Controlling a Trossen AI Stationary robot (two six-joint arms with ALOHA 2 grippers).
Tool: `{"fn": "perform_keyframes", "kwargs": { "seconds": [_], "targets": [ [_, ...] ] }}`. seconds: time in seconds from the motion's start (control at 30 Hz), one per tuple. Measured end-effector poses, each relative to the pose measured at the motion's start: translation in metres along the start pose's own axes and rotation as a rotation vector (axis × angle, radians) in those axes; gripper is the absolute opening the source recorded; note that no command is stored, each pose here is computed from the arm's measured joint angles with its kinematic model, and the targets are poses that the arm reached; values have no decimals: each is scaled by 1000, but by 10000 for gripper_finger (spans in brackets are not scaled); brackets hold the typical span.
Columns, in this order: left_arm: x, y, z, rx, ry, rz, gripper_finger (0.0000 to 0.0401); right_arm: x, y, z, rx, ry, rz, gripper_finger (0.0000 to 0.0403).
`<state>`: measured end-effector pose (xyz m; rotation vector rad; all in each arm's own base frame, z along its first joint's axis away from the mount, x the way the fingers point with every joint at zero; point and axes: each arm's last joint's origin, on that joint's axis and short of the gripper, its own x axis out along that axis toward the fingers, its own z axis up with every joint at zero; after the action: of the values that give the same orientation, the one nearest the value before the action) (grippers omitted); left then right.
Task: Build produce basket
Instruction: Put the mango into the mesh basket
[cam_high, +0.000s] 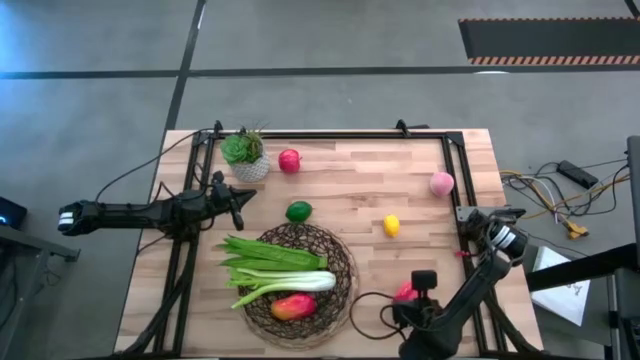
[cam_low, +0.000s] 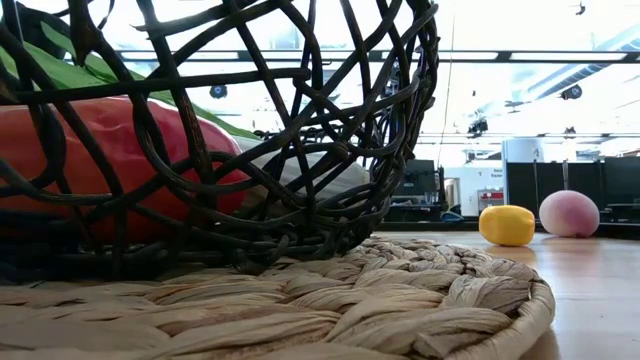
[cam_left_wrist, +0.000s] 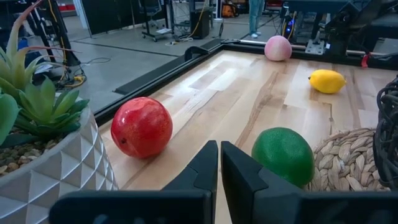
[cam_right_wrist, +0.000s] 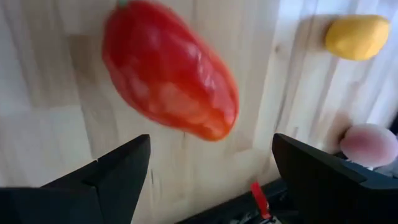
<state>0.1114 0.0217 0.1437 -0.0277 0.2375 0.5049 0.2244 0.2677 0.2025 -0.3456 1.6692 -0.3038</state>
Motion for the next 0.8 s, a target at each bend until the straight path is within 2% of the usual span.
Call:
{"fn": "perform_keyframes", "kwargs": {
  "seconds": [0.17, 0.43, 0.8],
  "targets": [
    [0, 0, 0, 0, 0, 0, 4, 18, -1, 2, -45, -65, 93, 327],
    [0, 0, 0, 0, 1, 0, 4, 44, -4, 18, -104, -112, 165, 327],
    [0, 0, 0, 0, 1, 0, 4, 56, -11, 40, -70, -184, 229, 327]
  ]
}}
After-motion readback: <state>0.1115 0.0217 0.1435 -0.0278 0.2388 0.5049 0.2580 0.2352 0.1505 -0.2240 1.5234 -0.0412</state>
